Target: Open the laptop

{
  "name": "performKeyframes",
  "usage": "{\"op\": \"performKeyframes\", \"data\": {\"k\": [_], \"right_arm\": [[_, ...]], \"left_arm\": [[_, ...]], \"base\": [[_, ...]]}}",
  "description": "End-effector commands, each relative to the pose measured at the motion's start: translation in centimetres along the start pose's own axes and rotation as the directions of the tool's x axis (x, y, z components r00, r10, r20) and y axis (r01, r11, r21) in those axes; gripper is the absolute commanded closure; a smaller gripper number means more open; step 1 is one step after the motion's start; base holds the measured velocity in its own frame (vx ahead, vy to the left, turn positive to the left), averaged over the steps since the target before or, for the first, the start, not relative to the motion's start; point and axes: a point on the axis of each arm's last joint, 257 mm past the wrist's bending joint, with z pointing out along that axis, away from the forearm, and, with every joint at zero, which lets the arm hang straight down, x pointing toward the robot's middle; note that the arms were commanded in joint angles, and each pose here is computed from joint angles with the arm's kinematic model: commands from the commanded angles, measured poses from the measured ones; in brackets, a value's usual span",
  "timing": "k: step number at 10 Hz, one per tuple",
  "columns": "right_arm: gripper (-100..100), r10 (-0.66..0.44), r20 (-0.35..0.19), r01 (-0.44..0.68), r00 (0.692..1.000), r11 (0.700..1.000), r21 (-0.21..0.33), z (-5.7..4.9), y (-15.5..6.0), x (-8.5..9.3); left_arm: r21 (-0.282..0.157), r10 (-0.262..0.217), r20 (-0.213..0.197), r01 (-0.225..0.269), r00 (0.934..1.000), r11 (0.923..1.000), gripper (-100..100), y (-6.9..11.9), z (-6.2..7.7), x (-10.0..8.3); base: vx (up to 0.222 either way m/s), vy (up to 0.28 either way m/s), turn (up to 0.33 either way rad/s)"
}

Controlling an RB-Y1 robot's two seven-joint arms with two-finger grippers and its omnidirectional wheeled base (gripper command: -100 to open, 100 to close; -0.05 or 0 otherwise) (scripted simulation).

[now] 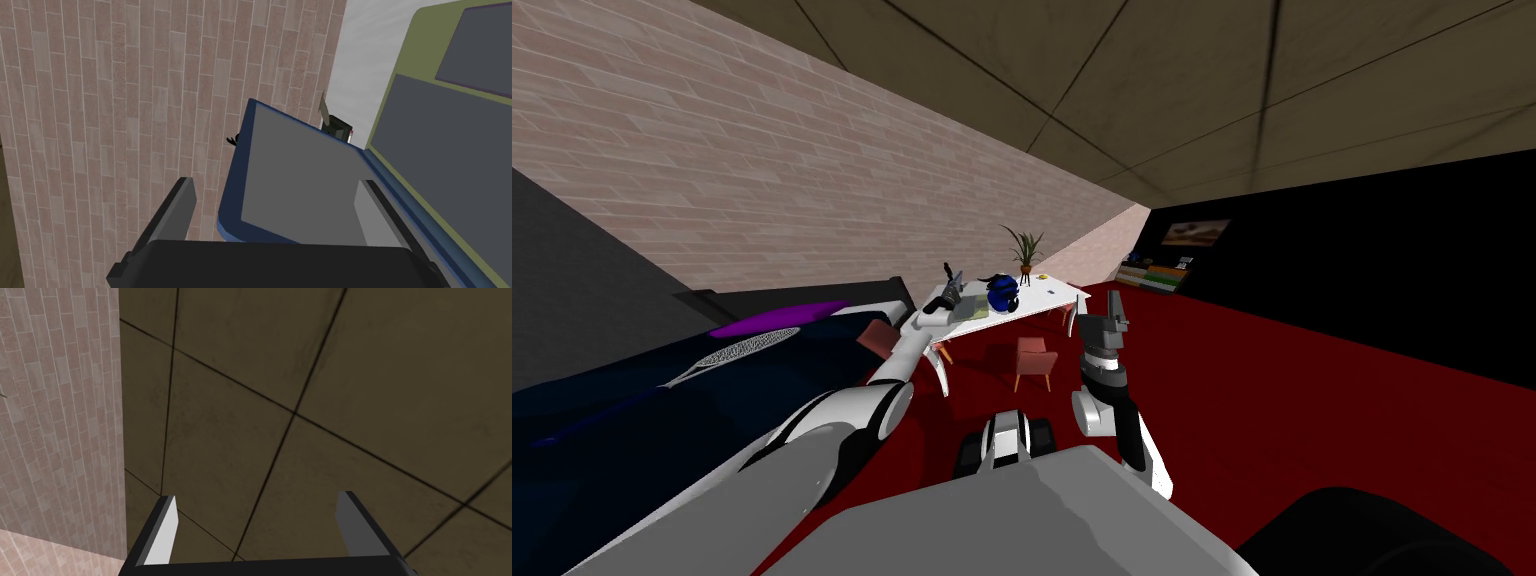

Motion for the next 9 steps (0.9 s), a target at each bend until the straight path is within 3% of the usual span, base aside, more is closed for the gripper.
{"op": "performKeyframes", "data": {"k": [1, 2, 5, 6, 7, 8, 9], "right_arm": [[0, 0.0, 0.0, 0.0, 1.0, 1.0, 0.0, 0.0, 0.0, 0.0], [0, 0.0, 0.0, 0.0, 1.0, 1.0, 0.0, 0.0, 0.0, 0.0], [0, 0.0, 0.0, 0.0, 1.0, 1.0, 0.0, 0.0, 0.0, 0.0], [0, 0.0, 0.0, 0.0, 1.0, 1.0, 0.0, 0.0, 0.0, 0.0], [0, 0.0, 0.0, 0.0, 1.0, 1.0, 0.0, 0.0, 0.0, 0.0], [0, 0.0, 0.0, 0.0, 1.0, 1.0, 0.0, 0.0, 0.0, 0.0], [0, 0.0, 0.0, 0.0, 1.0, 1.0, 0.0, 0.0, 0.0, 0.0]], "left_arm": [[0.004, -0.076, -0.018, 0.077, 0.9969, 0.9971, -100, -0.9, 0.2, 1.3], [0.002, -0.097, -0.022, 0.097, 0.995, 0.9952, -100, -1.0, 0.2, 1.6], [0.004, -0.088, -0.018, 0.088, 0.996, 0.9961, -100, -1.0, 0.1, 1.3], [0.004, -0.089, -0.017, 0.089, 0.9959, 0.996, 100, -1.1, 0.1, 1.3], [-0.006, 0.005, -0.01, -0.005, 0.9999, 1.0, 100, -0.3, 0.1, 0.8], [-0.009, 0.036, -0.008, -0.036, 0.9993, 0.9993, 100, -0.1, 0.1, 0.6], [-0.016, 0.099, -0.004, -0.099, 0.9951, 0.995, 100, 0.3, 0.0, 0.2]], "base": [[-0.04, 0.184, -0.031], [-0.059, 0.165, -0.024], [0.036, 0.045, -0.008], [0.005, 0.003, -0.001], [0.025, -0.079, -0.027], [0.033, -0.123, -0.004], [-0.004, -0.162, -0.015]]}}
